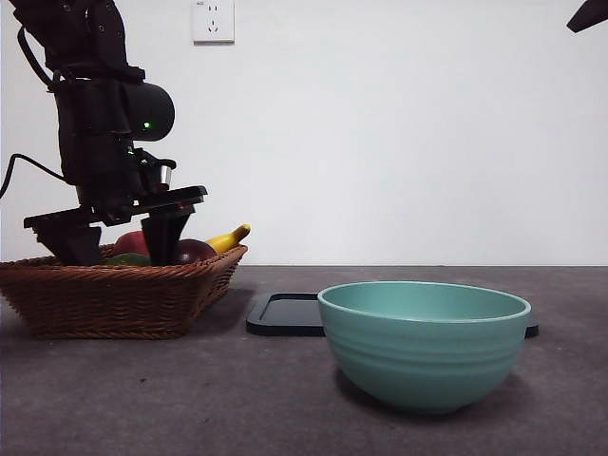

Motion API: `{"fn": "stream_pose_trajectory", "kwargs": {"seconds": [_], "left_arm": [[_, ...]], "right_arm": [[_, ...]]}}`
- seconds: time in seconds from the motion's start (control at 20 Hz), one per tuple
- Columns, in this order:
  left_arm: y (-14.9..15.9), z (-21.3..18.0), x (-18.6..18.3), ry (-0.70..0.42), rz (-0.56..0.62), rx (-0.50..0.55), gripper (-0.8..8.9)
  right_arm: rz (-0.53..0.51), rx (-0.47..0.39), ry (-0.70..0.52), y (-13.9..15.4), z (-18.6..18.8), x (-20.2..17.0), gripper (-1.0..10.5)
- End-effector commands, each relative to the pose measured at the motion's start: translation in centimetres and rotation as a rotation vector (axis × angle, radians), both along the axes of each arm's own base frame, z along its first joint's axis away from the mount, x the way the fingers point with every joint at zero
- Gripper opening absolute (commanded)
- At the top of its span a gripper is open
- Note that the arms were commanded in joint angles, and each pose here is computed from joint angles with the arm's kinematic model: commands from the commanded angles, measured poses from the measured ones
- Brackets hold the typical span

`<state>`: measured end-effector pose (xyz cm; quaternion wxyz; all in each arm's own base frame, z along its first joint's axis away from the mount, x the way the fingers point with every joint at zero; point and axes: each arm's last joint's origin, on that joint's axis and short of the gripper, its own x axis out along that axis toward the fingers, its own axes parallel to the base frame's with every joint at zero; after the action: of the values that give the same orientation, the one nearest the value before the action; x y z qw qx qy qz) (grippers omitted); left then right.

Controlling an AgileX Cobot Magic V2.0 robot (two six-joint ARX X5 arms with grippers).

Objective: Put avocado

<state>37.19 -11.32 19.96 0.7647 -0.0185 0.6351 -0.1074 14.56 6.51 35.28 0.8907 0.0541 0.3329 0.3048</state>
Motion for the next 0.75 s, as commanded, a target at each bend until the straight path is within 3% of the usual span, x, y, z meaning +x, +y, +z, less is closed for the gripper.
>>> {"fn": "stream_pose_trajectory", "kwargs": {"seconds": [0.05, 0.45, 0.75], "left_arm": [[-0.3, -0.4, 0.6, 0.003, -0.011, 0.002, 2.10], [-0.3, 4.5, 0.3, 0.022, -0.056, 0.016, 2.09], [-2.9, 9.3, -3.8, 0.013, -0.111, 0.004, 2.09]], "right_arm": [[0.010, 0.002, -0.016, 0.1, 0.5, 0.0, 6.4], [0.010, 0.003, -0.017, 0.1, 0.5, 0.0, 6.4], [0.010, 0.002, -0.017, 0.1, 0.5, 0.0, 6.4]]}}
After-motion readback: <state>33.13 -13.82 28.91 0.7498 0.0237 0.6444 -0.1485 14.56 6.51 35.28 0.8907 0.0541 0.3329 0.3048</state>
